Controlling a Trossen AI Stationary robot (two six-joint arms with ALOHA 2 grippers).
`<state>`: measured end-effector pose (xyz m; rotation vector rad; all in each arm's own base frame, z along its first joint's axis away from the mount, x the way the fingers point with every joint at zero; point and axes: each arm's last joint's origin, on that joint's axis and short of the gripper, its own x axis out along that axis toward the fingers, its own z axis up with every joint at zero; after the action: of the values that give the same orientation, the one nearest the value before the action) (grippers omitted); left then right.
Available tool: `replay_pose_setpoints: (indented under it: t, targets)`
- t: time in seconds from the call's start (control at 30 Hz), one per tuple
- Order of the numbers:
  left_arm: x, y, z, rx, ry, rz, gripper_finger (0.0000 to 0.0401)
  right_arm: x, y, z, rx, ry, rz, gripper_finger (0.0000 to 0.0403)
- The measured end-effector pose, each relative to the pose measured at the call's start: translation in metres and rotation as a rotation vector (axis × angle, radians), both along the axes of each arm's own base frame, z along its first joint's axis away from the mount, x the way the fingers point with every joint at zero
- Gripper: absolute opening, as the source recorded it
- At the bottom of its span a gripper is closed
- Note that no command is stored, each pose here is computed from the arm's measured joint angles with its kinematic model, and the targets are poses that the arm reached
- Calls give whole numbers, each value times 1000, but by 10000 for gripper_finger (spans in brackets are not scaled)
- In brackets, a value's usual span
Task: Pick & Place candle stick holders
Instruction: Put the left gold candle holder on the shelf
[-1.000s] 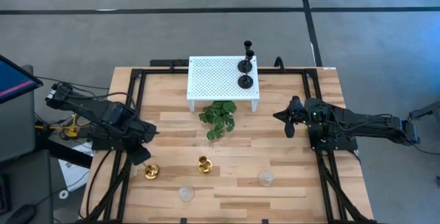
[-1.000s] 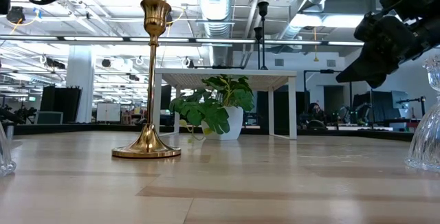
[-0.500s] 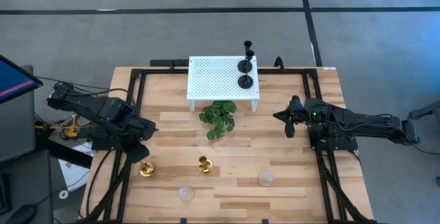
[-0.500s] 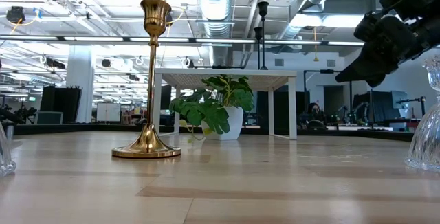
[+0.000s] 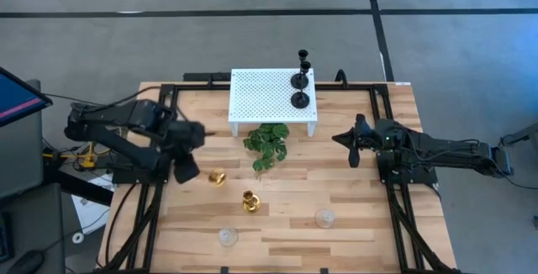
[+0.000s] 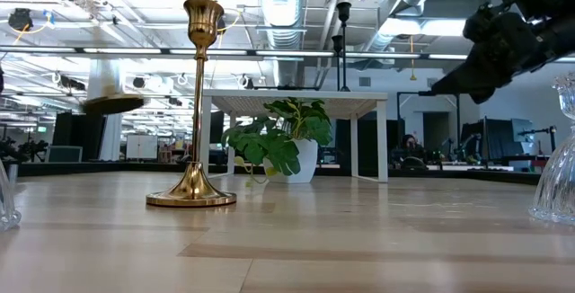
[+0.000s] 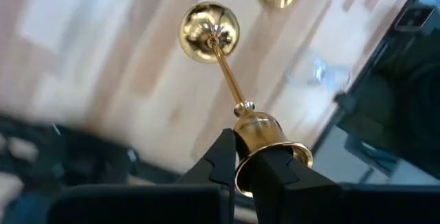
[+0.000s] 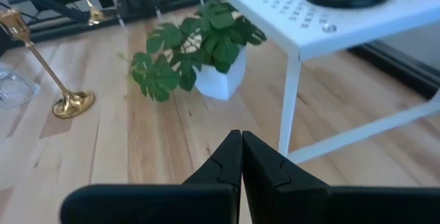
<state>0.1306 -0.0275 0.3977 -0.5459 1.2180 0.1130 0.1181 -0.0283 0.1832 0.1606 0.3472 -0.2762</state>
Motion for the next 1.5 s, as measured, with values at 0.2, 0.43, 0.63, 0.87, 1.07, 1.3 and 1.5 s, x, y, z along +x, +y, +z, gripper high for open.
replay_pose_setpoints:
  t: [0.2,0.43,0.63,0.87,1.07,1.3,1.5]
  targets:
    - [22,21,14,167,-61,-62,20,5,-1,-1,-4,2,3,0]
    - [48,53,3,267,39,66,20,21,-3,5,-25,-87,65,0]
    - [64,57,-6,154,82,73,20,35,-4,13,-71,-210,146,0]
    - [66,50,-6,105,96,136,20,54,-3,7,-72,-225,179,0]
    - [68,46,-6,91,85,143,20,90,3,21,-144,-195,264,0]
    - [67,40,9,80,13,165,20,144,4,30,-215,-132,322,0]
    - [65,37,33,114,-118,165,20,186,-1,21,-201,-71,330,0]
